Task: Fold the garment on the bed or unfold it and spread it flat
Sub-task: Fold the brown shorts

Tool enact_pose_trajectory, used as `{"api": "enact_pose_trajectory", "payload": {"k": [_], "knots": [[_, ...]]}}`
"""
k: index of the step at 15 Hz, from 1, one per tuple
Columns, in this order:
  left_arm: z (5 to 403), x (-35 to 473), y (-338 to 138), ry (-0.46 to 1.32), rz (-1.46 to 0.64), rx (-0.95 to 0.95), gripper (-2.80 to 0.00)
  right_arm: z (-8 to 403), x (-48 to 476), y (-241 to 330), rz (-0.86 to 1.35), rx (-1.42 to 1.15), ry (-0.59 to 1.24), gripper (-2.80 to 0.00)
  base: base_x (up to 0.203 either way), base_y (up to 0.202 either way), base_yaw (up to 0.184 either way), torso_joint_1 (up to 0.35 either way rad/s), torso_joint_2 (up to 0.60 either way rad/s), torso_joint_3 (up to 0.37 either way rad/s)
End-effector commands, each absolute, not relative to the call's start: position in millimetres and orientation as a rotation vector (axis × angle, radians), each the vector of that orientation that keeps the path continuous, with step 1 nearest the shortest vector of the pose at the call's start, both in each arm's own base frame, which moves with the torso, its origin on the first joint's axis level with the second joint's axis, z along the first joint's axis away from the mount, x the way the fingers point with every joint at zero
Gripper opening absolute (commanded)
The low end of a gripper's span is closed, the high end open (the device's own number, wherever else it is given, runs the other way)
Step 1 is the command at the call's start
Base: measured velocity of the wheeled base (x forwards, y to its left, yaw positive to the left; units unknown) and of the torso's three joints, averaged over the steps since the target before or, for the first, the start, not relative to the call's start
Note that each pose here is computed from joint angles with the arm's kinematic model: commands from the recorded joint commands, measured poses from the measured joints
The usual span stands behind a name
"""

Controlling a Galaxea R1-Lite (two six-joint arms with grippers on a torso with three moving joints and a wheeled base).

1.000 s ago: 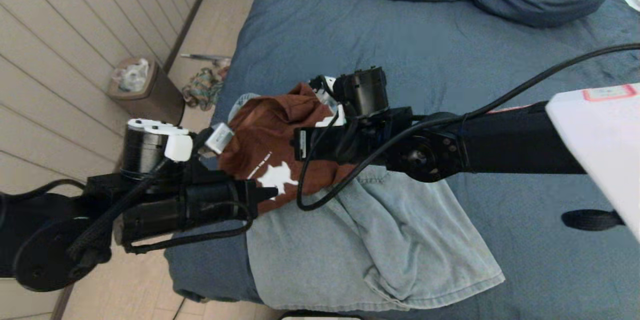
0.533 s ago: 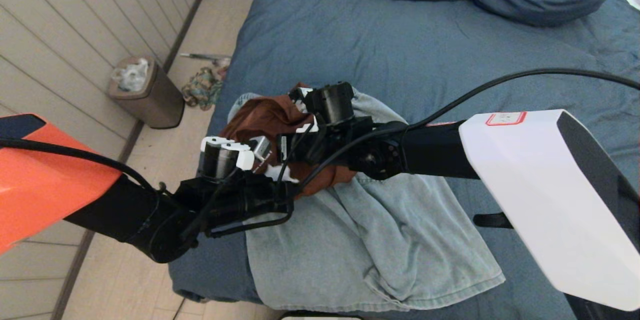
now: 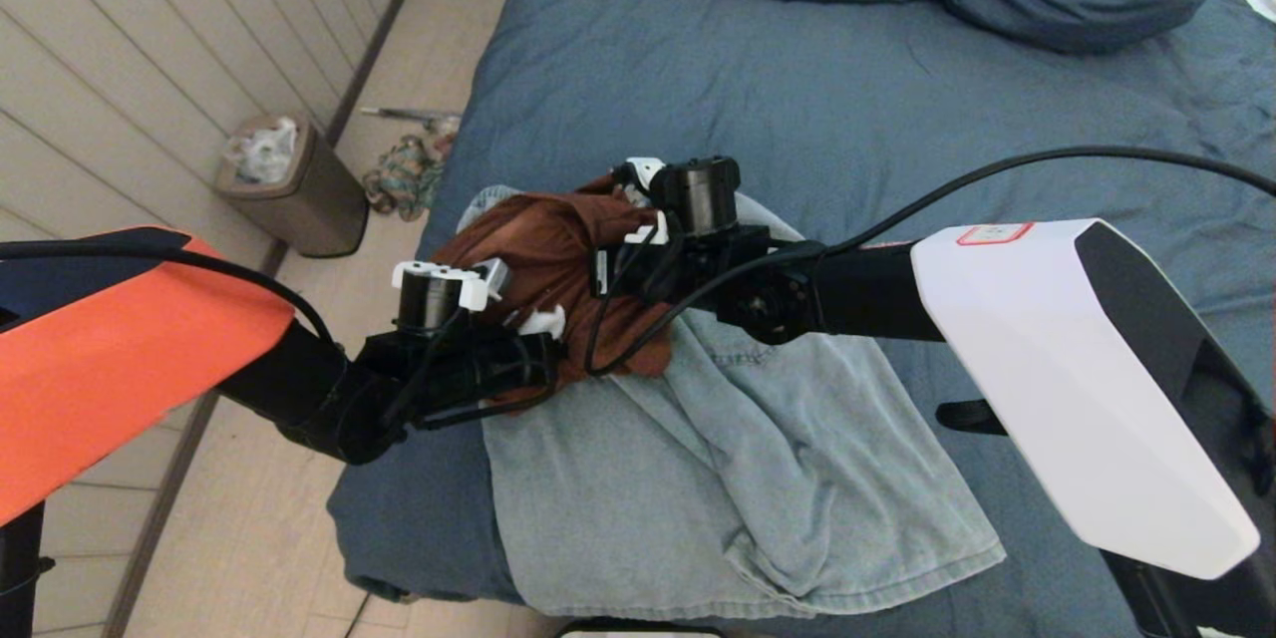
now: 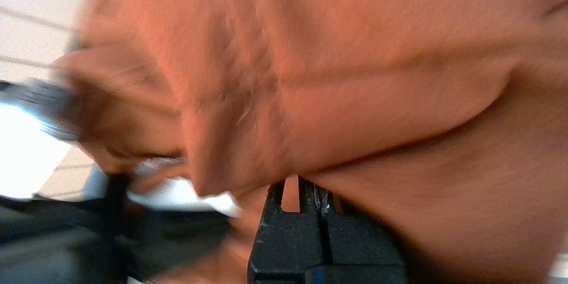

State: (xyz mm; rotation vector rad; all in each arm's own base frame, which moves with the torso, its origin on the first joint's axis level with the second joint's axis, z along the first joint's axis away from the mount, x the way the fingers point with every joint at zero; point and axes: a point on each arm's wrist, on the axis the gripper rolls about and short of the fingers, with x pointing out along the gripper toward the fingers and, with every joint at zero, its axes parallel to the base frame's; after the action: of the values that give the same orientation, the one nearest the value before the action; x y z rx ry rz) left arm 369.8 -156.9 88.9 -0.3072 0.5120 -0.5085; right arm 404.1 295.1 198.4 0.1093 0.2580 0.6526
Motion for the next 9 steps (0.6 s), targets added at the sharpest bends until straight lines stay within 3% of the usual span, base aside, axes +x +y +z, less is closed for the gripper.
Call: {"api": "enact_pose_trajectory", "payload": {"k": [1,9], "knots": [[86,370,-146,0.519,-0.478,-0.311,-2.80,205,410,283,0.628,0.119,0.237,-2.80,0.000,0.000,0.000,0.000,0.00,0.000],[110,329,-149,0.502,-0.572,-0.310,-2.80,219,410,273,0.614,0.131,0.204,-2.80,0.000,0.000,0.000,0.000,0.00,0.000]]}}
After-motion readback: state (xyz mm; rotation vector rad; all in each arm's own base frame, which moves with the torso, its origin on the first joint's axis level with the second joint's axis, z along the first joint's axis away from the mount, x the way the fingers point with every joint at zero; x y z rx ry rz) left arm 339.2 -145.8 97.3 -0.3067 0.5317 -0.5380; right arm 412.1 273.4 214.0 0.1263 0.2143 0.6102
